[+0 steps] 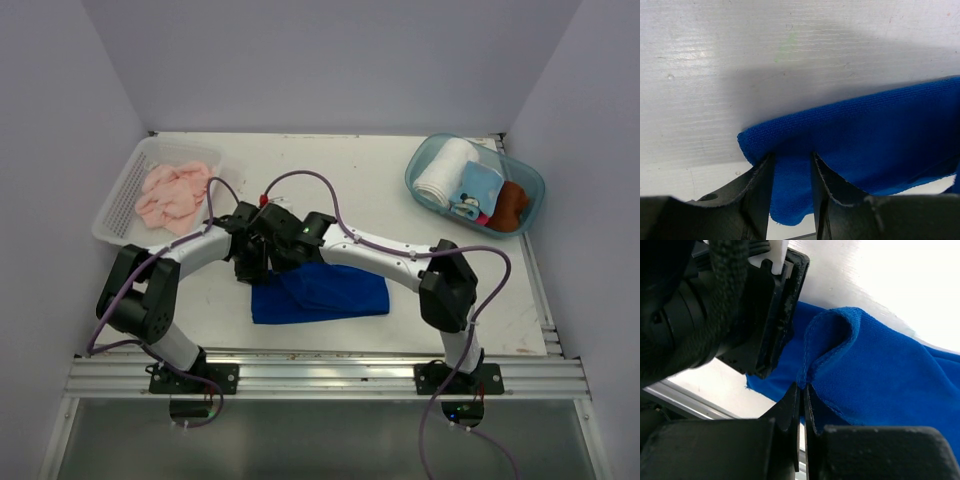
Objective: Roll the towels
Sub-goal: Fold the towel
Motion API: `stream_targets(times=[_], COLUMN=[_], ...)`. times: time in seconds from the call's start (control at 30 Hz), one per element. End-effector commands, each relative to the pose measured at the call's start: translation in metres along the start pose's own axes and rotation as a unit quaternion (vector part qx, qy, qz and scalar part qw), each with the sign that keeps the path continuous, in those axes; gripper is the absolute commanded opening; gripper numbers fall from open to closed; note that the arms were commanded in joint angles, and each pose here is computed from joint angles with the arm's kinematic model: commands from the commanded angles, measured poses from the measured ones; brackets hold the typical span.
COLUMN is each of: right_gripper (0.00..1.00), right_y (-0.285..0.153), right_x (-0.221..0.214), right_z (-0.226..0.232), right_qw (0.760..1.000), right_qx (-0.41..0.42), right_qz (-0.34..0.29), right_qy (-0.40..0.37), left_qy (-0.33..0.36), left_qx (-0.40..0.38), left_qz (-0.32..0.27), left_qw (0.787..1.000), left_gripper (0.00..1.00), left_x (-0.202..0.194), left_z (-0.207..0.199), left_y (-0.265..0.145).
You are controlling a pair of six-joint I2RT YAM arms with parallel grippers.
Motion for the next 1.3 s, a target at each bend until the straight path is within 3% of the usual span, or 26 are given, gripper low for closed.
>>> stream_targets(times=[0.0, 1.2, 1.27], right_gripper=[0.0, 0.0, 0.09], right_y=[0.003, 0.027, 0.025], right_x=[0.007, -0.02, -0.02], right_z=[0.017, 0.044, 0.047], right_qw=[1.0, 0.997, 0.996], right_qx=[0.023, 0.069, 0.08], right_qz=[-0.007, 0.027, 0.033], right_qy=[0.006, 0.002, 0.003], left_qy=[0.001, 0.005, 0.006], left_qx=[0.012, 0.022, 0.023], left_qz=[-0.004, -0.024, -0.027], left_qw=[1.0, 0.999, 0.999], left_gripper=[0.38, 0.38, 0.38], left_x=[0.006, 0.017, 0.019], left_z=[0.006, 0.006, 0.006], left_y=[0.008, -0.003, -0.007])
Point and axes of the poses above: each gripper's point midway between its finger pads, its own y axis out along the fingers, its own z axis along the line the jaws close on, x = y × z, the point moved 6 cm from there along -y, back along the fingers, and after that the axes turned 8 degrees about y, right-handed, at the moved point
